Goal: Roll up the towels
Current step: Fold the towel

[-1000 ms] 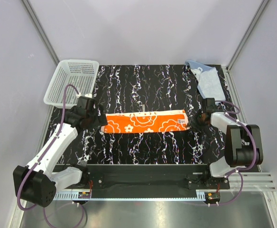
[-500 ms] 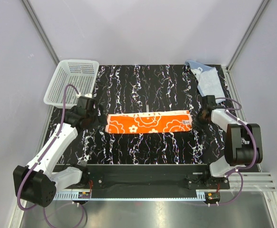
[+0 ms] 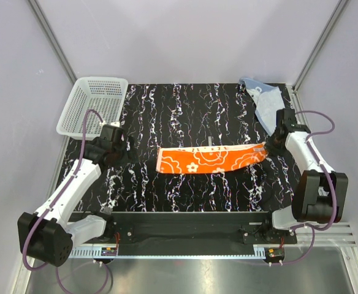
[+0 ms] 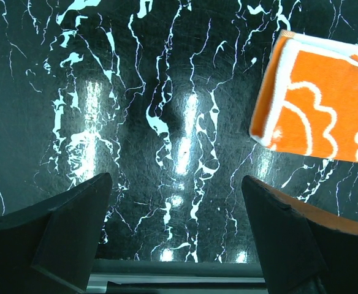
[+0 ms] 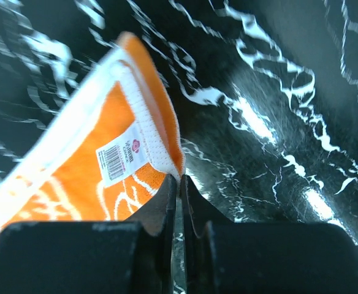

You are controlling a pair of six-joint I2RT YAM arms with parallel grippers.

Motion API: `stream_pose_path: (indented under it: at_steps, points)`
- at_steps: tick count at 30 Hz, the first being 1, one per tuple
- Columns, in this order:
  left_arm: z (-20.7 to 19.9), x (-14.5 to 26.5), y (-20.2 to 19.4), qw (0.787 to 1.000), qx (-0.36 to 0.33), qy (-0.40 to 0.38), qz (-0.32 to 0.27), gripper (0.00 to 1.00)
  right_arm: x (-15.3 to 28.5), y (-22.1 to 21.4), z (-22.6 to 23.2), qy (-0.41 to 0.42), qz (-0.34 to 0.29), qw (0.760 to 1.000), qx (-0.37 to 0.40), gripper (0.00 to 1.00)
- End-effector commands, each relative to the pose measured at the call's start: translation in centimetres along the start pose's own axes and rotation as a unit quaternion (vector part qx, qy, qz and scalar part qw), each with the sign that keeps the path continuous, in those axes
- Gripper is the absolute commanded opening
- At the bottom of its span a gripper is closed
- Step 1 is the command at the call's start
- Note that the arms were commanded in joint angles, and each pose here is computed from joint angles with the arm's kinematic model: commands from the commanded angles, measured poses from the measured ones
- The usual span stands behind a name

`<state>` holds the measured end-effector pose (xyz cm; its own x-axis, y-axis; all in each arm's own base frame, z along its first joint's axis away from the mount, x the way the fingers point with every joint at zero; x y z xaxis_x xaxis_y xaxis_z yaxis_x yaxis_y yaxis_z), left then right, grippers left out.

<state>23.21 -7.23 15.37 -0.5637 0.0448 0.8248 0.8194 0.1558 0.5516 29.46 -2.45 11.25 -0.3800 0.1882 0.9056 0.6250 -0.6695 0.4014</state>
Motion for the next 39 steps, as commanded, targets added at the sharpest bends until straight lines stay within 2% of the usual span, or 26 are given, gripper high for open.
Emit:
stream_pose_path:
  at_steps: [1,3,6,10,20,29,39]
  points:
    - [-0.7,0.3,0.8,1.000,-0.006,-0.021,-0.021,0.93,4.4,3.0,2.3,0.047,-0.050,0.998,0.015,0.00]
    - [-0.7,0.4,0.8,1.000,-0.006,-0.022,-0.022,0.93,5.6,3.6,3.9,0.071,-0.055,0.995,0.032,0.00]
    - [-0.7,0.6,1.0,0.999,-0.005,-0.023,-0.027,0.93,7.0,2.2,7.9,0.110,-0.045,0.989,0.088,0.00]
    - [-0.6,0.8,1.0,0.999,-0.005,-0.022,-0.031,0.93,8.3,-1.5,12.9,0.156,-0.015,0.975,0.155,0.00]
    - [-0.4,0.9,1.0,0.999,-0.004,-0.019,-0.034,0.94,11.4,-8.1,21.7,0.229,0.009,0.945,0.235,0.00]
    - [-0.3,0.8,1.0,0.999,-0.003,-0.015,-0.035,0.94,13.0,-12.1,25.0,0.250,0.020,0.926,0.280,0.00]
    - [-0.3,0.8,1.0,0.999,-0.003,-0.013,-0.035,0.94,13.8,-17.0,25.8,0.260,0.039,0.908,0.326,0.00]
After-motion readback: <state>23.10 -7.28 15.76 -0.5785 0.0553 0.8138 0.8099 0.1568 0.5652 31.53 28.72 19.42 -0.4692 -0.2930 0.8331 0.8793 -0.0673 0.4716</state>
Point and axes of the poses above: each gripper's point midway between its finger pads, its own x axis back along the fingers, its own z axis along the line the jaws close on, y = z × x, the point moved 3 cm from there along x, back along the fingers, and after that the axes turned 4 degrees about -x, right-handed, at the moved point
